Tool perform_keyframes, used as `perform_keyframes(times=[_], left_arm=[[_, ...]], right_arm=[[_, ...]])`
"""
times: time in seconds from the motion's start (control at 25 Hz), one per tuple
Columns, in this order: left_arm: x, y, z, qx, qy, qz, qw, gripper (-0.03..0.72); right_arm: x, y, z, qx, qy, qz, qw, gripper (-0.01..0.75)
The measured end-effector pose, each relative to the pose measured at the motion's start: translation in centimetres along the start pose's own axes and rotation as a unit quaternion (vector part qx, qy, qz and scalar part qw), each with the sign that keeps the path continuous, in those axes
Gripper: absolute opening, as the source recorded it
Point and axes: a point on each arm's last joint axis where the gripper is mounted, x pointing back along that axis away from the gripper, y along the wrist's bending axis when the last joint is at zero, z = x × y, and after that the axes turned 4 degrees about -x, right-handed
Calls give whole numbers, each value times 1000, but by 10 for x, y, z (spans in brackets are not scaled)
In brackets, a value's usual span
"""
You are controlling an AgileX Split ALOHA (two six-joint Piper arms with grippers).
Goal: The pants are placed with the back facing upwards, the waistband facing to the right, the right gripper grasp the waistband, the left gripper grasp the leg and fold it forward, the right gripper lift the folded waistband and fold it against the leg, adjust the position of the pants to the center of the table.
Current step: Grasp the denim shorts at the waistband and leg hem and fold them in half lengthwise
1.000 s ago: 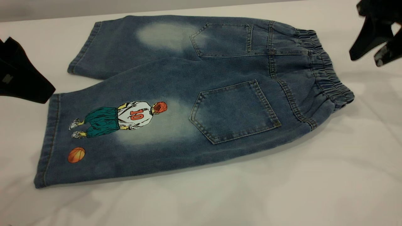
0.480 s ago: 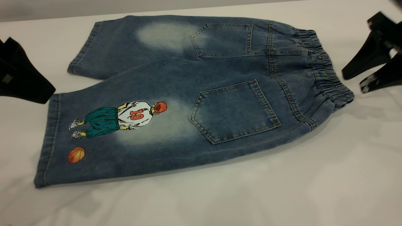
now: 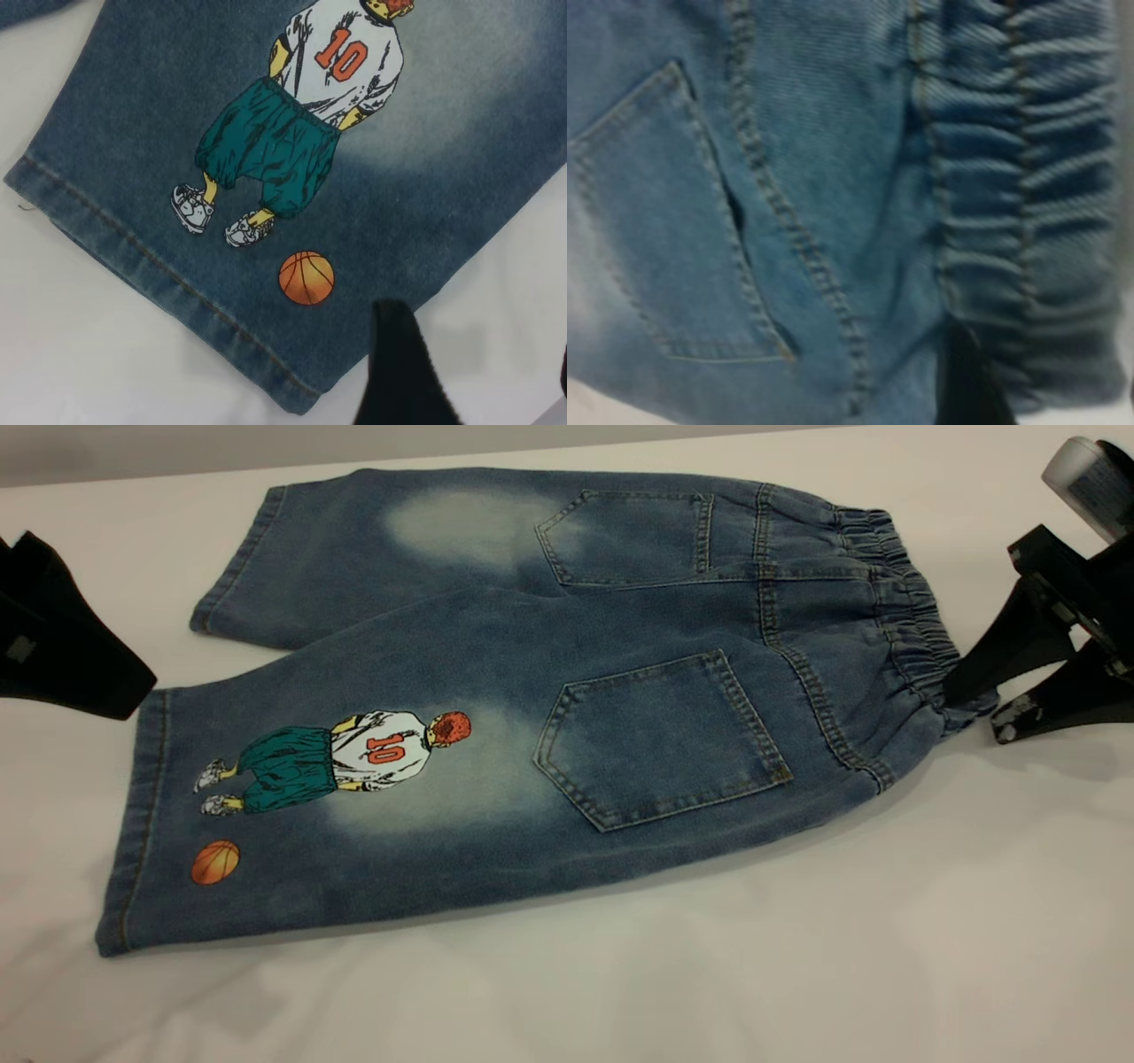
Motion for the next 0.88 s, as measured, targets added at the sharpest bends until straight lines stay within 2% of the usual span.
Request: perform_keyframes(times=[0.16,0.32,0.52,0.64,0.76,0.88], left_arm=[[0,0,0,0,0,0,1000,396],[0,0,0,0,0,0,1000,396],[0,0,0,-1,0,-1,1000,396],[-4,1,1,-2,9,2,1000,396],[-15,2,3,-3,30,8,1000,396],[-30,5,7,-8,60,15,998,396]], right_arm=[[-5,1,-7,4,7,-23,1000,335],[-11,-3,-6,-7,17,-26,1000,335],[-11,-3,-9,-17,3,-33,999,312],[-11,-2,-10,-15,-4,-38,999,227],[-11,-2,-10,-14,-4,-37,999,110],[-11,-1,-11,-12,-7,-39,999,34]])
